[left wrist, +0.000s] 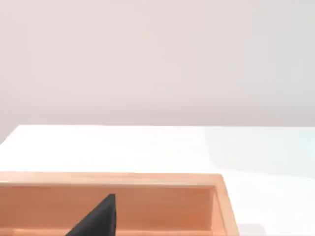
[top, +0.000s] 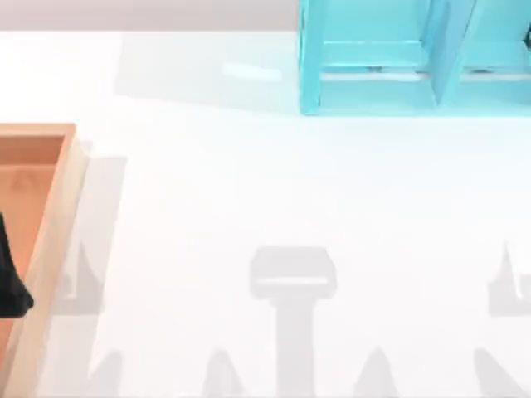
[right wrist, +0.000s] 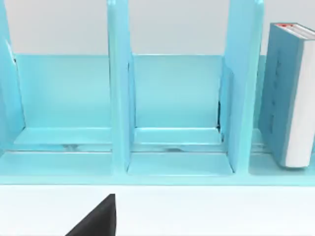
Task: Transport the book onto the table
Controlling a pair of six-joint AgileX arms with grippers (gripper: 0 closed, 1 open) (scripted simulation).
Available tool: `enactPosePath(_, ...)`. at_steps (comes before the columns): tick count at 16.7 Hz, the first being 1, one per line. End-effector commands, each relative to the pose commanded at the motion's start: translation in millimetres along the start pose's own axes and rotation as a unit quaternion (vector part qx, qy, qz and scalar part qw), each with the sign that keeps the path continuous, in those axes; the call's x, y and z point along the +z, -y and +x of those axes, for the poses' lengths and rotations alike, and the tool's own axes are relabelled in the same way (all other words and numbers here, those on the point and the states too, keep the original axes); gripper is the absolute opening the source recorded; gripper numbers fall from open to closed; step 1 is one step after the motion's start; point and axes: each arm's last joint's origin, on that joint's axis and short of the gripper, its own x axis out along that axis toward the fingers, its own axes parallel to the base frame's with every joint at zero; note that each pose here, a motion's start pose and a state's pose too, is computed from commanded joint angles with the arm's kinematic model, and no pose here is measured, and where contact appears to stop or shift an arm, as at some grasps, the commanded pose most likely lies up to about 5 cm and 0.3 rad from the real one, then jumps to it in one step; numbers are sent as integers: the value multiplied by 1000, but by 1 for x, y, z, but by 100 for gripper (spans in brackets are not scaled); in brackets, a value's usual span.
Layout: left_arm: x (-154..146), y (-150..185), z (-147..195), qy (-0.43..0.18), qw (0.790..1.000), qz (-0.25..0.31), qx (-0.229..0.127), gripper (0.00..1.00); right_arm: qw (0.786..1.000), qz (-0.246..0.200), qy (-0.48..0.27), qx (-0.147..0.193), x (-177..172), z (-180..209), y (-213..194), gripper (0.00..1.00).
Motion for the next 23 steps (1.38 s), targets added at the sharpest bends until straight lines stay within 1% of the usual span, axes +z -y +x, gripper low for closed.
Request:
enactPosePath(2,0,0,0,0,1000,0,0,100,1000,0,0,0,0,0,0,100)
enactPosePath(4,0,0,0,0,1000,0,0,100,1000,0,13,1,9,0,1,100)
enactPosePath(9,0,0,0,0,1000,0,0,100,997,-9,79,0,64,14,7,100)
enactPosePath(12,0,0,0,0,1000,0,0,100,996,-18,90,-3,93,45,16,100)
enactPosePath(14,0,0,0,0,1000,0,0,100,997,-20,75,-5,100,80,27,100)
enactPosePath(16,0,0,0,0,1000,0,0,100,999,-19,47,-8,93,121,43,100)
enactPosePath(18,0,0,0,0,1000,0,0,100,1000,-15,17,-10,72,162,62,100)
enactPosePath(21,0,0,0,0,1000,0,0,100,1000,-6,-23,-13,25,212,91,100)
enactPosePath(23,0,0,0,0,1000,0,0,100,999,-1,-41,-14,-7,234,109,100)
